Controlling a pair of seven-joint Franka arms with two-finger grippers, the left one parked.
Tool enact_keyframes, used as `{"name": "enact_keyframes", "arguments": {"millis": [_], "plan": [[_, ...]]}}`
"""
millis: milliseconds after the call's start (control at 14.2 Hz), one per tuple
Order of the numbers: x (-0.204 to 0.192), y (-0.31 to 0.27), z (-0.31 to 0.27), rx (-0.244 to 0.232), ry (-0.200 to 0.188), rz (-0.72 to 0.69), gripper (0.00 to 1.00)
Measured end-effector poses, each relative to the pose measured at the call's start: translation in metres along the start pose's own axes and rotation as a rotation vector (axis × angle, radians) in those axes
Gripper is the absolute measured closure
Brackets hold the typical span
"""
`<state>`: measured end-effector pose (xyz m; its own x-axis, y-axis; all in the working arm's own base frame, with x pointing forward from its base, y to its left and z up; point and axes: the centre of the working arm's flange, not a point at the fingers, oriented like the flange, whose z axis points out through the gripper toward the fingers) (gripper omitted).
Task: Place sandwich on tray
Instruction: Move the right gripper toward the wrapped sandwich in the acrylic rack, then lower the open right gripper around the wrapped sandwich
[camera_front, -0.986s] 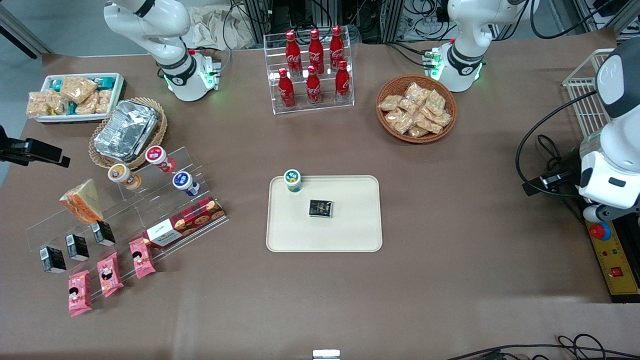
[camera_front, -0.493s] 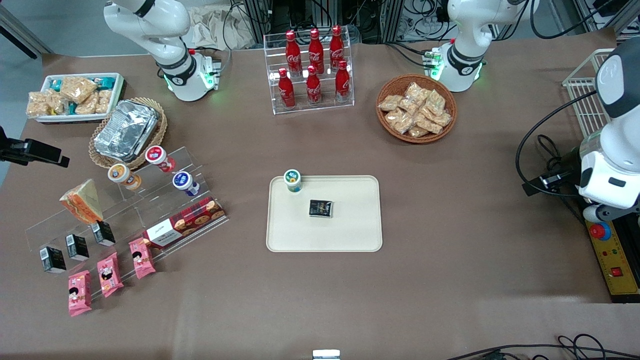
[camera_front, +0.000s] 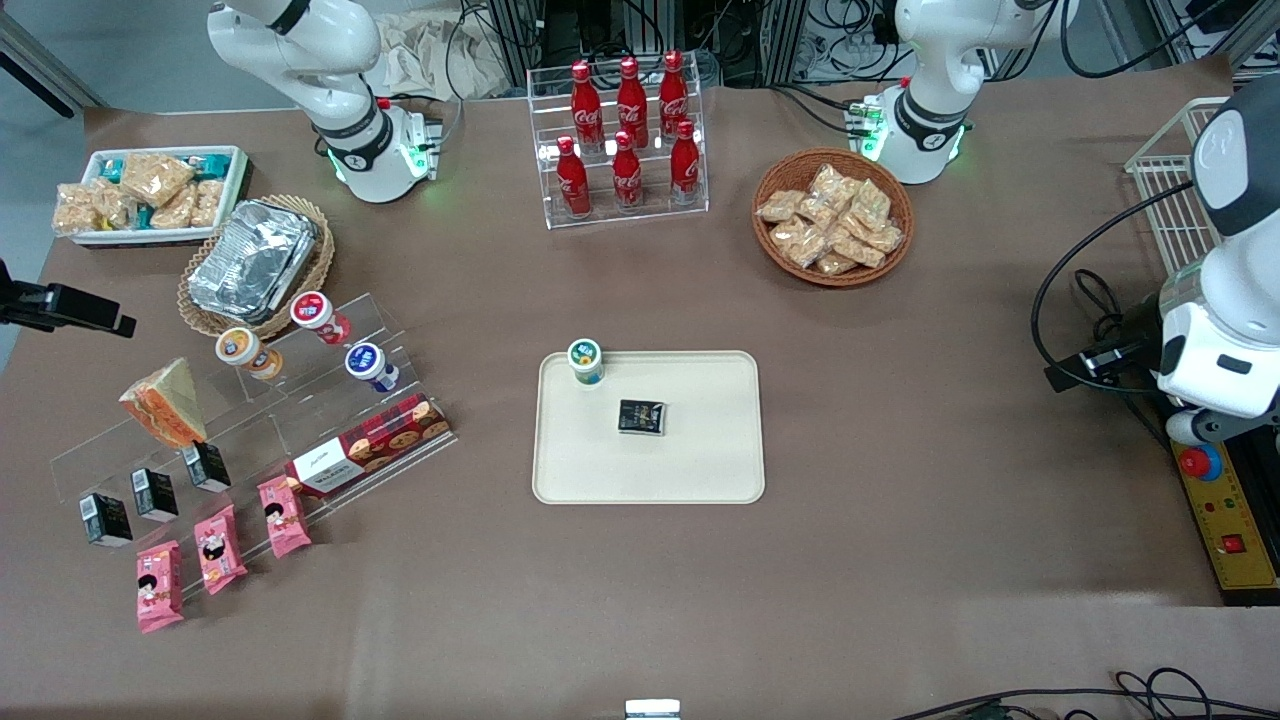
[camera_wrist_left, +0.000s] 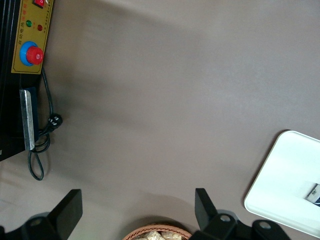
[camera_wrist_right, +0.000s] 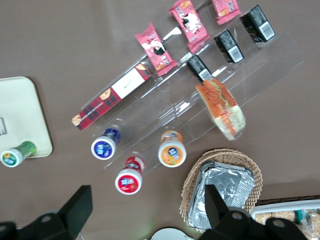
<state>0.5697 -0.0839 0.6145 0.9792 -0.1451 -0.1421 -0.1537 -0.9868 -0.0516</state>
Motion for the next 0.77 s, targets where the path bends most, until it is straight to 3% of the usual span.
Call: {"name": "enact_keyframes", "arguments": {"millis": [282,493,775], "plan": [[0.009,0.032,0.022,-0.001,0.005,-0.035,0.0],[0.017,0.043,0.041,-0.034,0.021,-0.115,0.0],[0.031,0.074,0.085,-0.043,0.026,-0.201,0.0]]}}
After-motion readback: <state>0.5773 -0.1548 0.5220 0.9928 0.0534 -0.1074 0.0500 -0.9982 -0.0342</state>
